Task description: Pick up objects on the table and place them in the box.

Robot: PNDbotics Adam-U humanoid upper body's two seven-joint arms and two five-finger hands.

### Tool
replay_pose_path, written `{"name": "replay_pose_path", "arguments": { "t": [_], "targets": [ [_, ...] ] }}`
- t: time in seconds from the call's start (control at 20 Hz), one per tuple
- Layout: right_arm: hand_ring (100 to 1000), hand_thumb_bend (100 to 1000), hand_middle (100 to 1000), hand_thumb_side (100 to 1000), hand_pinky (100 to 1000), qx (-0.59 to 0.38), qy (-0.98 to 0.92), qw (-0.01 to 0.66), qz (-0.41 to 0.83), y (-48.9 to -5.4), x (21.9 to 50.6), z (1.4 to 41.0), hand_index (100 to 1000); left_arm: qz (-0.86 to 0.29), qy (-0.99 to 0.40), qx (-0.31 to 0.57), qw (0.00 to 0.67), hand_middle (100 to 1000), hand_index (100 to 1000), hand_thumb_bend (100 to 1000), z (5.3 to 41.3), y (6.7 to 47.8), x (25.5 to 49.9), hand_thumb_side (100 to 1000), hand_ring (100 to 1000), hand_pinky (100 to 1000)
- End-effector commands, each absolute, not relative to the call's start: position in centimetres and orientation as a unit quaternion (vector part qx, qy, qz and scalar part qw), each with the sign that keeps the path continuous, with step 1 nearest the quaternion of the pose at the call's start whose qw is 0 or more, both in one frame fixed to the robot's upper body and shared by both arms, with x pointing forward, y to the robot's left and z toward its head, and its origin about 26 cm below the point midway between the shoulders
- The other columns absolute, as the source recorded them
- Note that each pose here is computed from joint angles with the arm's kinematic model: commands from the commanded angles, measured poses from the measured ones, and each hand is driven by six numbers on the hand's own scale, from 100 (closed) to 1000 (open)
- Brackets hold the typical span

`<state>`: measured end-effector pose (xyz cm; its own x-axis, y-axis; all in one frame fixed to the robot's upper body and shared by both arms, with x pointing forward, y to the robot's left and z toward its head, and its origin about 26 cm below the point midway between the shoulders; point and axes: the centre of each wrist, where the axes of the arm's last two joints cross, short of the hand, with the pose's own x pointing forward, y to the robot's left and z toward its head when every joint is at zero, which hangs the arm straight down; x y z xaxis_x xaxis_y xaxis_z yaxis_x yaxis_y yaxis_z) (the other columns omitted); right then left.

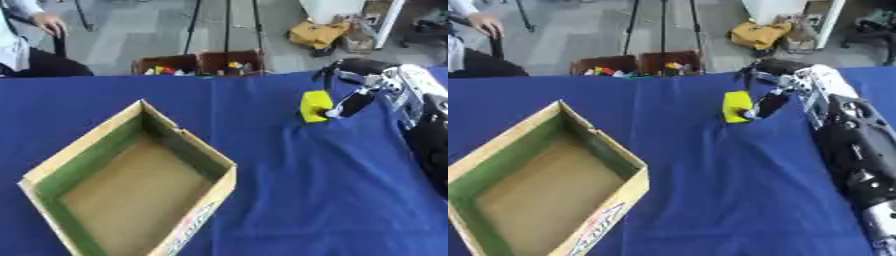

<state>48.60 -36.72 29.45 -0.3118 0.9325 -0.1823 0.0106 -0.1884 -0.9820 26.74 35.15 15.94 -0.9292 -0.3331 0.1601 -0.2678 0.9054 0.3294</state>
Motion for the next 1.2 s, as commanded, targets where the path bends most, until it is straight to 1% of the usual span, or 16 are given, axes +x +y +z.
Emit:
{"name": "replay_pose_path", "arguments": {
  "t": [0.05, 0.15, 0.2, 0.3, 0.4, 0.45, 0.5, 0.65, 0.7, 0.75, 1.05, 1.1, 1.2],
  "targets": [
    [837, 315, 488, 255, 776, -0.484, -0.511, 0.356, 0.615, -37.4, 48.3, 30.6, 852, -0.16, -0.97, 0.158, 0.095, 816, 957, 100, 16.6, 35.1, 26.6, 958, 686, 745],
    [835, 329, 629, 250, 775, -0.487, -0.507, 0.354, 0.617, -37.4, 48.4, 30.3, 860, -0.16, -0.97, 0.158, 0.094, 815, 957, 100, 16.6, 35.1, 26.6, 958, 685, 744],
    [835, 323, 732, 244, 774, -0.486, -0.504, 0.353, 0.621, -37.4, 48.5, 30.1, 859, -0.16, -0.97, 0.158, 0.095, 815, 957, 100, 16.6, 35.1, 26.6, 958, 684, 744],
    [837, 315, 885, 226, 774, -0.482, -0.498, 0.352, 0.629, -37.4, 48.5, 29.8, 862, -0.161, -0.97, 0.158, 0.095, 812, 954, 100, 16.6, 35.0, 26.6, 953, 682, 742],
    [839, 307, 984, 206, 775, -0.477, -0.493, 0.352, 0.637, -37.4, 48.6, 29.6, 872, -0.16, -0.97, 0.157, 0.095, 811, 954, 100, 16.6, 35.0, 26.7, 949, 681, 740],
    [839, 307, 984, 206, 775, -0.474, -0.491, 0.351, 0.642, -37.4, 48.6, 29.6, 872, -0.159, -0.97, 0.157, 0.095, 811, 954, 100, 16.6, 35.0, 26.7, 949, 681, 740],
    [840, 297, 1000, 187, 775, -0.471, -0.489, 0.35, 0.646, -37.3, 48.7, 29.6, 870, -0.158, -0.97, 0.157, 0.095, 810, 954, 100, 16.6, 35.0, 26.7, 949, 681, 740],
    [834, 288, 1000, 176, 769, -0.467, -0.488, 0.347, 0.651, -37.2, 48.7, 29.8, 850, -0.158, -0.97, 0.157, 0.096, 810, 954, 100, 16.6, 35.0, 26.7, 948, 680, 739],
    [831, 287, 950, 172, 766, -0.467, -0.488, 0.347, 0.65, -37.2, 48.7, 29.9, 842, -0.158, -0.97, 0.157, 0.096, 810, 954, 100, 16.6, 35.0, 26.7, 948, 680, 739],
    [827, 287, 537, 170, 764, -0.468, -0.489, 0.347, 0.649, -37.1, 48.7, 30.0, 833, -0.158, -0.97, 0.157, 0.096, 810, 954, 100, 16.6, 35.0, 26.7, 947, 680, 738],
    [827, 287, 537, 170, 764, -0.469, -0.492, 0.348, 0.646, -37.1, 48.7, 30.0, 833, -0.157, -0.97, 0.158, 0.097, 810, 954, 100, 16.6, 35.0, 26.7, 947, 680, 738],
    [807, 259, 193, 176, 750, -0.47, -0.494, 0.348, 0.644, -37.1, 48.7, 30.1, 801, -0.158, -0.97, 0.158, 0.097, 810, 953, 100, 16.6, 35.0, 26.7, 946, 681, 738],
    [794, 246, 150, 173, 742, -0.473, -0.499, 0.349, 0.636, -37.1, 48.7, 30.1, 776, -0.157, -0.97, 0.158, 0.097, 809, 950, 100, 16.7, 35.0, 26.7, 945, 681, 738]
  ]
}}
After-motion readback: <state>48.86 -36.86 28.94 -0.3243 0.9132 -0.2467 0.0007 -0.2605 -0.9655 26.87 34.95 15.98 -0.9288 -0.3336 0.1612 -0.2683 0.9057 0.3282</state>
